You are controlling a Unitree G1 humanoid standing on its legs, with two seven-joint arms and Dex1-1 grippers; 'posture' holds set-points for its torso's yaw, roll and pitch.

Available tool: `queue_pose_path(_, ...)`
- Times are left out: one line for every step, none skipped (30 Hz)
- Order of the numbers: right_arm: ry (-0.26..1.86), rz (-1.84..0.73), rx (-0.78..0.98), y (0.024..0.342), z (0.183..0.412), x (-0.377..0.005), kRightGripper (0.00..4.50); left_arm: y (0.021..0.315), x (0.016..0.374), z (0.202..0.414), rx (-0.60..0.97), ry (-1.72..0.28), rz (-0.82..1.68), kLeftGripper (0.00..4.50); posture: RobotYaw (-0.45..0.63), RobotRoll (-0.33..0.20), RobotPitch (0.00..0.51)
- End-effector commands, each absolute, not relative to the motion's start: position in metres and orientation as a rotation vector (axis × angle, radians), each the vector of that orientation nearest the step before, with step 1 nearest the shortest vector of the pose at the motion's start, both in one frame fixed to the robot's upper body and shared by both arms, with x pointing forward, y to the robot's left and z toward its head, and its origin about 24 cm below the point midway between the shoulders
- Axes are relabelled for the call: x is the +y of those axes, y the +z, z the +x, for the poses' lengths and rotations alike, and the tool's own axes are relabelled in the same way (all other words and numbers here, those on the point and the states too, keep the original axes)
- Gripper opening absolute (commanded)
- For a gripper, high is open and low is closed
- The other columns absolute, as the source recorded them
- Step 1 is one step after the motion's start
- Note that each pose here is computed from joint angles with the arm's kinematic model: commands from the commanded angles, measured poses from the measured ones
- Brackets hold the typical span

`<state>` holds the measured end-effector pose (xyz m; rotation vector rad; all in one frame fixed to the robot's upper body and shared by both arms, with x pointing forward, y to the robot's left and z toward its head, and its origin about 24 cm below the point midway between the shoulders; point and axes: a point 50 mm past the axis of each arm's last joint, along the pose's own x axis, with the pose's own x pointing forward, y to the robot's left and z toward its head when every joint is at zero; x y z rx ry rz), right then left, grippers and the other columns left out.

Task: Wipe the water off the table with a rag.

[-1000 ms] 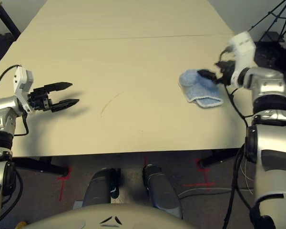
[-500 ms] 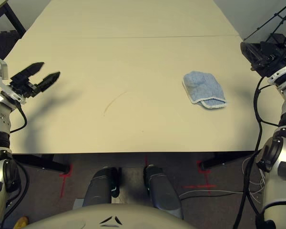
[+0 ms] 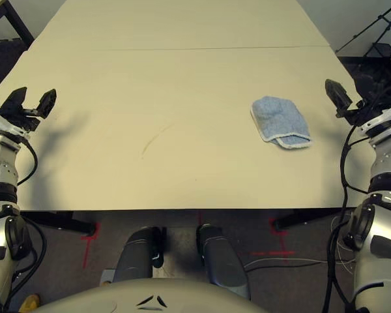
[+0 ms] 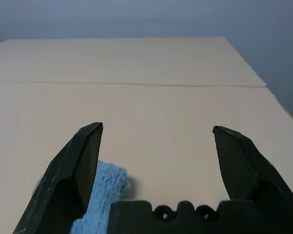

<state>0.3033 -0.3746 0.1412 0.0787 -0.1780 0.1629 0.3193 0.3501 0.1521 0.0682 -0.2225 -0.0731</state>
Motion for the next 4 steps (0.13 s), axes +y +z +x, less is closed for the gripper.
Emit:
queue_pose_path(0.120,0.098,-0.190,0.1329,0.2961,-0.3796,4.48,0.1488,0.3507,0.3207,-0.209,-0.056,0.071,4.50,-0.14,0.000,0.176)
queue_pose_path(0.116,0.102,-0.184,0.1302,0.2952,-0.3794,4.48,0.1495,0.3509,0.3214,-0.209,-0.053,0.071,4.50,-0.15,0.000,0.177)
queue_pose_path(0.114,0.104,-0.181,0.1283,0.2945,-0.3793,4.48,0.1503,0.3510,0.3221,-0.209,-0.052,0.073,4.50,-0.15,0.000,0.178)
queue_pose_path(0.111,0.108,-0.180,0.1272,0.2942,-0.3790,4.48,0.1509,0.3512,0.3229,-0.208,-0.050,0.073,4.50,-0.15,0.000,0.178)
